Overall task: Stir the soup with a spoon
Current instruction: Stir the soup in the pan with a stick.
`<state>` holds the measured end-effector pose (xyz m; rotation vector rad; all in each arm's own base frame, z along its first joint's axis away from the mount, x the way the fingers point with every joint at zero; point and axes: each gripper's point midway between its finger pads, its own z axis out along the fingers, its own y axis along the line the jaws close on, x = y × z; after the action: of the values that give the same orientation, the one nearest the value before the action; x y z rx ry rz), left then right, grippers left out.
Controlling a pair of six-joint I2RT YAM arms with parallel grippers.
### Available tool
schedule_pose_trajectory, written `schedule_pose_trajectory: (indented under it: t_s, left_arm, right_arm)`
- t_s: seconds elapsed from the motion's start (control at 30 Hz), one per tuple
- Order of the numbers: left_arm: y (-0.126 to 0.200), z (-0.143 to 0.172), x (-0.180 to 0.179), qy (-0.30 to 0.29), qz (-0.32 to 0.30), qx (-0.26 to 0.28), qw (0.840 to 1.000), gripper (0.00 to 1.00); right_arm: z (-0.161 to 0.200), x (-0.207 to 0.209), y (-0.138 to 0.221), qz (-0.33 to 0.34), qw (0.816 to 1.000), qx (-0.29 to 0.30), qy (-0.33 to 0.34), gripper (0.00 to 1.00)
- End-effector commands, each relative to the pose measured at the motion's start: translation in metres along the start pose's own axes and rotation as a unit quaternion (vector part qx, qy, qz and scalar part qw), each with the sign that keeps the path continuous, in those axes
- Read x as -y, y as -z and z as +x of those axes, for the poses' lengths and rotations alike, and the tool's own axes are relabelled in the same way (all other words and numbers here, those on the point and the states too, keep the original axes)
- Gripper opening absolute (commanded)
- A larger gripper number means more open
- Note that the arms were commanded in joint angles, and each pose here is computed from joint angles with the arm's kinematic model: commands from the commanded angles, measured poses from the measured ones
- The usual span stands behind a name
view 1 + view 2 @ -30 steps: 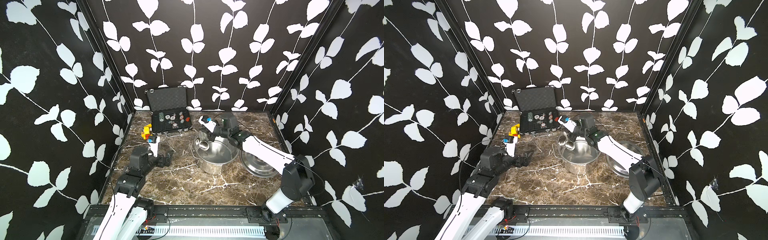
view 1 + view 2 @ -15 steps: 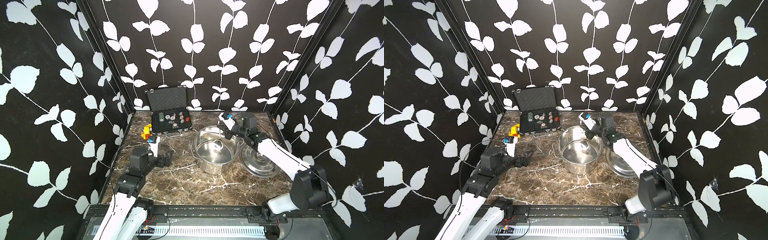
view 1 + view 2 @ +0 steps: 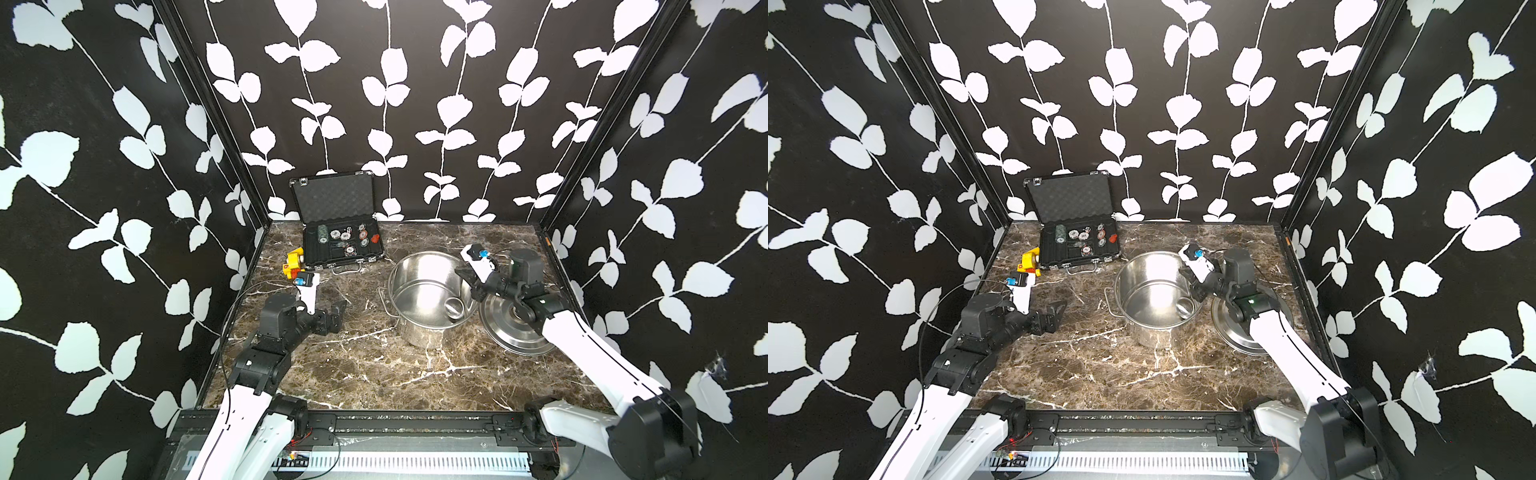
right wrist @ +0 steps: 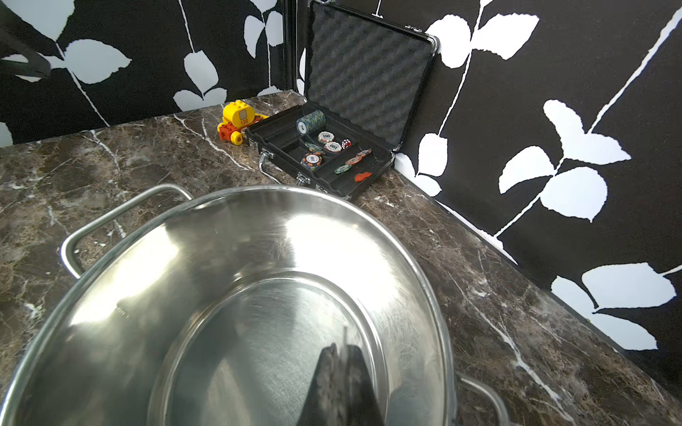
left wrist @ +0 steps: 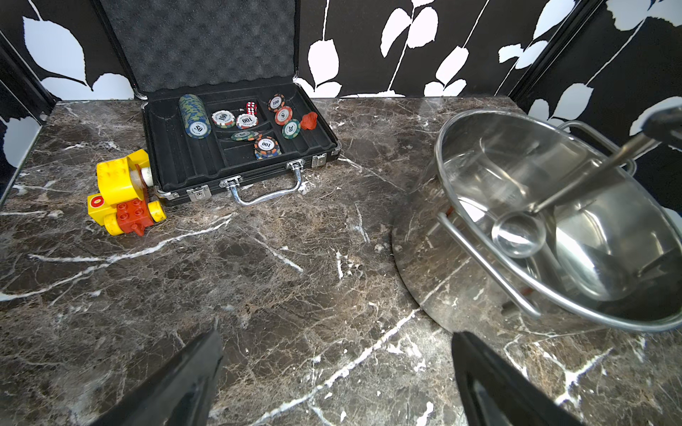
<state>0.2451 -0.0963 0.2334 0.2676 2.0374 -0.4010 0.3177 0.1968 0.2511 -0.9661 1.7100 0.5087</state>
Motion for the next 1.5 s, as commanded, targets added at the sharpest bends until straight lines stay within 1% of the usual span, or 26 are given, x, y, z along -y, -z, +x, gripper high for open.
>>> schedule_pose_trajectory:
  t_s: [0.0,0.07,0.17,0.33,0.4,0.5,0.63,0.77,0.83,0.97,1.03,1.07,1.13,1.3,1.47]
  left_arm:
    - [-0.001,-0.001,-0.001,-0.007,-0.002,0.004,1.000,0.99]
    - [-0.001,-0.001,-0.001,-0.007,-0.003,0.004,1.000,0.99]
    - [-0.001,0.000,-0.001,-0.007,-0.003,0.003,1.000,0.99]
    - [-0.002,0.001,-0.001,-0.006,-0.003,0.001,1.000,0.99]
    - [-0.002,0.001,-0.001,-0.006,-0.003,0.001,1.000,0.99]
    - [-0.003,0.001,-0.001,-0.006,-0.003,0.000,1.000,0.99]
    - [-0.002,0.001,-0.002,-0.005,-0.004,0.000,1.000,0.99]
    - [-0.002,0.001,-0.002,-0.006,-0.005,0.001,1.000,0.99]
    - [-0.002,0.001,-0.001,-0.006,-0.002,0.001,1.000,0.99]
    - [-0.002,0.001,0.000,-0.005,-0.001,0.001,1.000,0.99]
    - [-0.001,0.000,0.000,-0.007,-0.001,0.002,1.000,0.99]
    - [-0.001,0.000,0.000,-0.006,0.000,0.003,1.000,0.99]
    - [-0.001,0.001,0.000,-0.006,-0.001,0.002,1.000,0.99]
    - [0.001,0.000,-0.001,-0.006,-0.003,0.006,1.000,0.99]
    - [0.000,0.000,-0.001,-0.006,-0.003,0.004,1.000,0.99]
  right_arm:
    - [-0.009,-0.016,0.012,-0.023,0.999,0.023,-0.014,0.00]
    - [-0.009,-0.027,0.016,-0.034,0.999,0.023,-0.019,0.00]
    - [-0.014,-0.046,0.020,-0.049,0.998,0.029,-0.010,0.00]
    - [-0.032,-0.080,0.010,-0.081,0.996,0.041,0.023,0.00]
    - [-0.036,-0.093,-0.001,-0.089,0.994,0.037,0.045,0.00]
    - [-0.051,-0.102,-0.018,-0.084,0.993,0.046,0.070,0.00]
    - [-0.066,-0.122,-0.049,-0.111,0.987,0.045,0.107,0.00]
    - [-0.075,-0.130,-0.080,-0.137,0.984,0.050,0.107,0.00]
    - [-0.076,-0.127,-0.096,-0.135,0.984,0.047,0.110,0.00]
    - [-0.086,-0.114,-0.120,-0.139,0.982,0.060,0.113,0.00]
    - [-0.093,-0.103,-0.127,-0.138,0.982,0.066,0.110,0.00]
    - [-0.086,-0.098,-0.136,-0.140,0.983,0.058,0.105,0.00]
    - [-0.085,-0.084,-0.141,-0.137,0.984,0.059,0.096,0.00]
    - [-0.082,-0.049,-0.137,-0.123,0.988,0.060,0.074,0.00]
    - [-0.071,-0.012,-0.119,-0.094,0.993,0.054,0.047,0.00]
